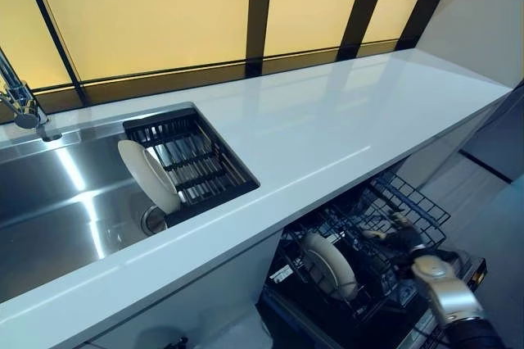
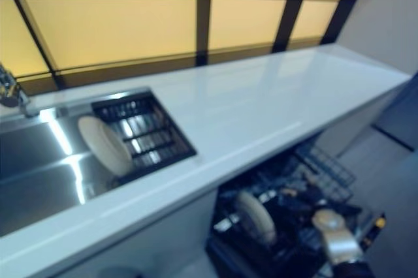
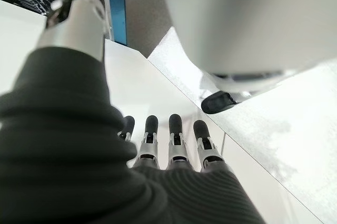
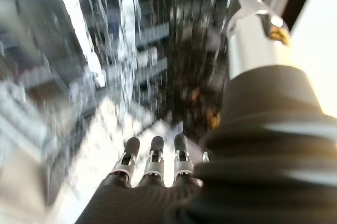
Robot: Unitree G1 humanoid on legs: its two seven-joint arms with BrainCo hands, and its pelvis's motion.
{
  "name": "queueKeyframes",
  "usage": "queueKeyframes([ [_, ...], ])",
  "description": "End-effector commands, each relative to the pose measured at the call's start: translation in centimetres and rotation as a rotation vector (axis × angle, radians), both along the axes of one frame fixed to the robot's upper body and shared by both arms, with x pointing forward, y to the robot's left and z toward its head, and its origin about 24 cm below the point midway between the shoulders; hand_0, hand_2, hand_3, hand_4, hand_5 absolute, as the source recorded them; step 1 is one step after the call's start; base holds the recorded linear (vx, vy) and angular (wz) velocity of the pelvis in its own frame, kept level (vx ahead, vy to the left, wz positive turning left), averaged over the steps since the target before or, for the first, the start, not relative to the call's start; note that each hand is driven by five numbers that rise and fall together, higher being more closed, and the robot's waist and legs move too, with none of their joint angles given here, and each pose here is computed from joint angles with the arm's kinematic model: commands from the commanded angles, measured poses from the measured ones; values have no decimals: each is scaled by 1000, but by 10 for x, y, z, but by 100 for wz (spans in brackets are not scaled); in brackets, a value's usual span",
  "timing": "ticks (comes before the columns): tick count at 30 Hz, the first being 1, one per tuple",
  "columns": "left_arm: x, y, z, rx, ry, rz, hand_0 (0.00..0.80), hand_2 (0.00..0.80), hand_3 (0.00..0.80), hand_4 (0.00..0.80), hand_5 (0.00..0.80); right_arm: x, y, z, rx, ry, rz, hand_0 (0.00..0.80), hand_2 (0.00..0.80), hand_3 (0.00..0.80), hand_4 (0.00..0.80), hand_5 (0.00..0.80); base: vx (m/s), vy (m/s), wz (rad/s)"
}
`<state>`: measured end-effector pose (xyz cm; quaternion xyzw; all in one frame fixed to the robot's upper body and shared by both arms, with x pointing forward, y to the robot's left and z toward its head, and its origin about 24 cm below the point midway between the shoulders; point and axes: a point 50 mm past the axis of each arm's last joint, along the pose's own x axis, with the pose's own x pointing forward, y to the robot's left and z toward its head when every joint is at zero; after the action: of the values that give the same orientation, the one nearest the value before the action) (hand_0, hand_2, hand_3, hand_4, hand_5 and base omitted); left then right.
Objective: Take plates into dishwasher
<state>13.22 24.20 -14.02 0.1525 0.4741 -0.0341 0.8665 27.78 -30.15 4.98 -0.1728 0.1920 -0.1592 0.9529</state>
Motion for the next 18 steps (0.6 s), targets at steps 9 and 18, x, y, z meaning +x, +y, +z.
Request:
queueKeyframes([
  [9,12,8,5,30,-22,-17,0,0,0,0,0,15,-42,105,6,-445,-154,0,0,0,0,0,1,-13,0],
  [18,4,1,1,0,-19,15,0,0,0,0,0,11,-12,157,-40,-707,8,0,0,0,0,0,-7,46,-1],
])
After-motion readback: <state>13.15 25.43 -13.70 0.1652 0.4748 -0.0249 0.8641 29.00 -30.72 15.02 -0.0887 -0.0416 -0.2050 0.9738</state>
